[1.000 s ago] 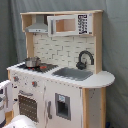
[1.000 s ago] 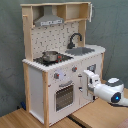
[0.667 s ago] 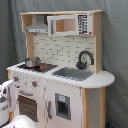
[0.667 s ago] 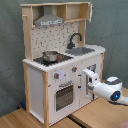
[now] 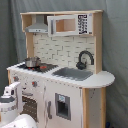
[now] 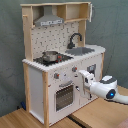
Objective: Play with the kitchen
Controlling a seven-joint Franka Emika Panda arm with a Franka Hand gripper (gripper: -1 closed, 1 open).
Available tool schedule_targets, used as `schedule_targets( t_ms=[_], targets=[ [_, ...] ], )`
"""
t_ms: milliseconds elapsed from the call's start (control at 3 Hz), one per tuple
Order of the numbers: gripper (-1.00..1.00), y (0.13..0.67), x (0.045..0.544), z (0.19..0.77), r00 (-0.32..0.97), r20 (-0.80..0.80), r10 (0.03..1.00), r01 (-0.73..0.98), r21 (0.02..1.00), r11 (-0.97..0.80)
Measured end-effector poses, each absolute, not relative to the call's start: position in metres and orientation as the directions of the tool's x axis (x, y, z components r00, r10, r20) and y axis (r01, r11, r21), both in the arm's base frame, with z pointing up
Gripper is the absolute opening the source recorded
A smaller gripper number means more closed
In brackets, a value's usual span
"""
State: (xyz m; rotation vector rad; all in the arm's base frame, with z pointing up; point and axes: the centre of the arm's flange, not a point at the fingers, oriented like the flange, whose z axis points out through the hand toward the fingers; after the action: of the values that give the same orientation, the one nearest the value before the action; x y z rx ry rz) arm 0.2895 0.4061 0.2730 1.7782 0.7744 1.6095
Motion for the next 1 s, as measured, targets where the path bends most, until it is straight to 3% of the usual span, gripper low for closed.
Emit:
schedule_targets(
  t_ms=[1000],
  targets=[
    [1.0,0.42,0.344,0.251,0.123,0.645,0.754,0.047,0.755,-0.654]
  ],
)
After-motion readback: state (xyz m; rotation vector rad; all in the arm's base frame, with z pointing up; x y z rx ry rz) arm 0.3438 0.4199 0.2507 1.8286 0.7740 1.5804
